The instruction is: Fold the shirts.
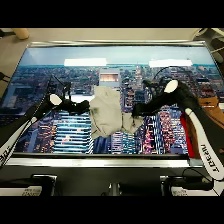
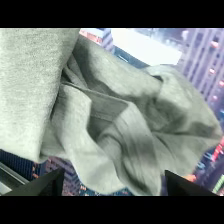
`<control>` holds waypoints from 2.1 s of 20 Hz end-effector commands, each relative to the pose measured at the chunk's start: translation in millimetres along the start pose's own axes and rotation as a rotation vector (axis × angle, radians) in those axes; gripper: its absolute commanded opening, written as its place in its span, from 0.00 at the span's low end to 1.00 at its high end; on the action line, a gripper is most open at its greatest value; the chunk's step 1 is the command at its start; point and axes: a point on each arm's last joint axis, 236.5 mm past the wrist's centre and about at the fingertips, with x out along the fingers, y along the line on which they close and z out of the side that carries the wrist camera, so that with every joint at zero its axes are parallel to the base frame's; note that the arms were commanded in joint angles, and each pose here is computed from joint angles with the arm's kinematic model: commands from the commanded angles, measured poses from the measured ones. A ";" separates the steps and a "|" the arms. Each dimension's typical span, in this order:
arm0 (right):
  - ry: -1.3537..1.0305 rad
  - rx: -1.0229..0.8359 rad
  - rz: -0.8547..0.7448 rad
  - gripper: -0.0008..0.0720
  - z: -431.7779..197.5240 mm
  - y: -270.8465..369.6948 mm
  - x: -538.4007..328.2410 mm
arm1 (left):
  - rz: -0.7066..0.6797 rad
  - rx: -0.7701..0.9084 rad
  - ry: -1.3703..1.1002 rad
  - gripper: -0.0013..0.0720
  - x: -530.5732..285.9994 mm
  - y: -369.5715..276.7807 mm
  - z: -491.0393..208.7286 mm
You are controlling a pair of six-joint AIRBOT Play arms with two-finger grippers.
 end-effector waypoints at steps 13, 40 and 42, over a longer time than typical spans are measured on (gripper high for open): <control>-1.187 -0.167 -0.437 0.05 57.3 66.1 -436.7 | 0.039 0.514 -1.071 0.04 -450.4 -129.4 115.5; -0.469 0.326 -0.004 0.57 124.7 -62.2 -159.2 | 0.268 0.388 -0.526 0.04 -218.4 49.1 -0.2; -0.255 0.345 -0.164 0.66 64.4 -80.6 -152.9 | 0.280 0.394 -0.524 0.04 -218.9 51.4 0.0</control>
